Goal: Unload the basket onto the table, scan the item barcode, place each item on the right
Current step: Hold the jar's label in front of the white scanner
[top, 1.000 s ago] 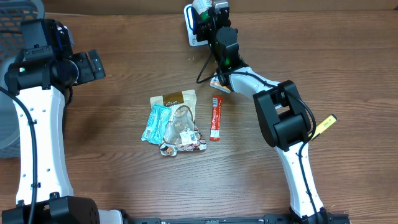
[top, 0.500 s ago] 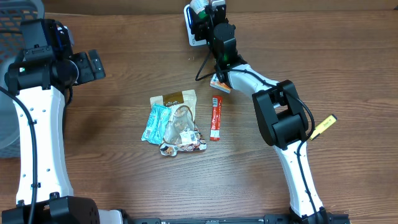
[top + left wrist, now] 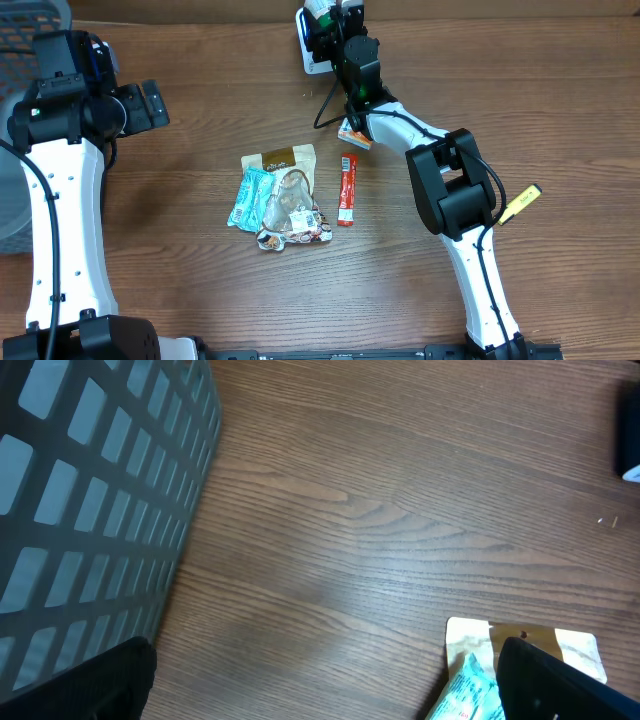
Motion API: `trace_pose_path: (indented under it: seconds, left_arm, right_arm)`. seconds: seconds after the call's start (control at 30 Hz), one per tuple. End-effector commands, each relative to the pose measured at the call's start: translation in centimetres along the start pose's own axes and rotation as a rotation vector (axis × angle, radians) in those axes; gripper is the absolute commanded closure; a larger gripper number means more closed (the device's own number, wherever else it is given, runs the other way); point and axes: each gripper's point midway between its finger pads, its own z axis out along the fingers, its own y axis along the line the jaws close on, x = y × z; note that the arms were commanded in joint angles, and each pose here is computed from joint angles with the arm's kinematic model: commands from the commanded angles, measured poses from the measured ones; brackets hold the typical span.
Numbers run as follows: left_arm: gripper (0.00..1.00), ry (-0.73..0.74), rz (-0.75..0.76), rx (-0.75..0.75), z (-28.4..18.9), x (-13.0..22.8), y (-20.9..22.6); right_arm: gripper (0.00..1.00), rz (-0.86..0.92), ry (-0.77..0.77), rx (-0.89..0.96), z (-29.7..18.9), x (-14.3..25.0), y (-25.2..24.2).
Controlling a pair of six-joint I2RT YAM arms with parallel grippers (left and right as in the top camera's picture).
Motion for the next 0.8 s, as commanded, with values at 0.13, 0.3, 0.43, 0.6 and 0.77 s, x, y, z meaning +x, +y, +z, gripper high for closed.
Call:
trace_pose_path:
  seconds: [0.13,0.3,0.43,0.6,0.77]
  left_arm:
    - [0.00,-0.003,-0.012,0.009,0.1,-0.3,-0.2]
    - [0.00,-0.003,-0.012,0.009,0.1,-0.3,-0.2]
    - [0.00,-0.003,-0.012,0.009,0.1,-0.3,-0.2]
    - [0.00,-0.003,-0.012,0.009,0.1,-0.3,-0.2]
    - [0.00,-0.003,-0.012,0.009,0.1,-0.3,-0.2]
  right_arm:
    - [0.96,0.007,-0.058,0.031,0.6,-2.6,-0.7]
    - [0.96,0.004,-0.030,0.042,0.7,-0.8,-1.4]
    - [0.96,0.004,-0.027,0.040,0.9,0.4,-1.6]
    - [0.96,0.003,-0.020,0.042,1.0,0.9,-1.7]
    - [0.96,0.008,-0.085,0.030,1.2,-1.4,-1.3]
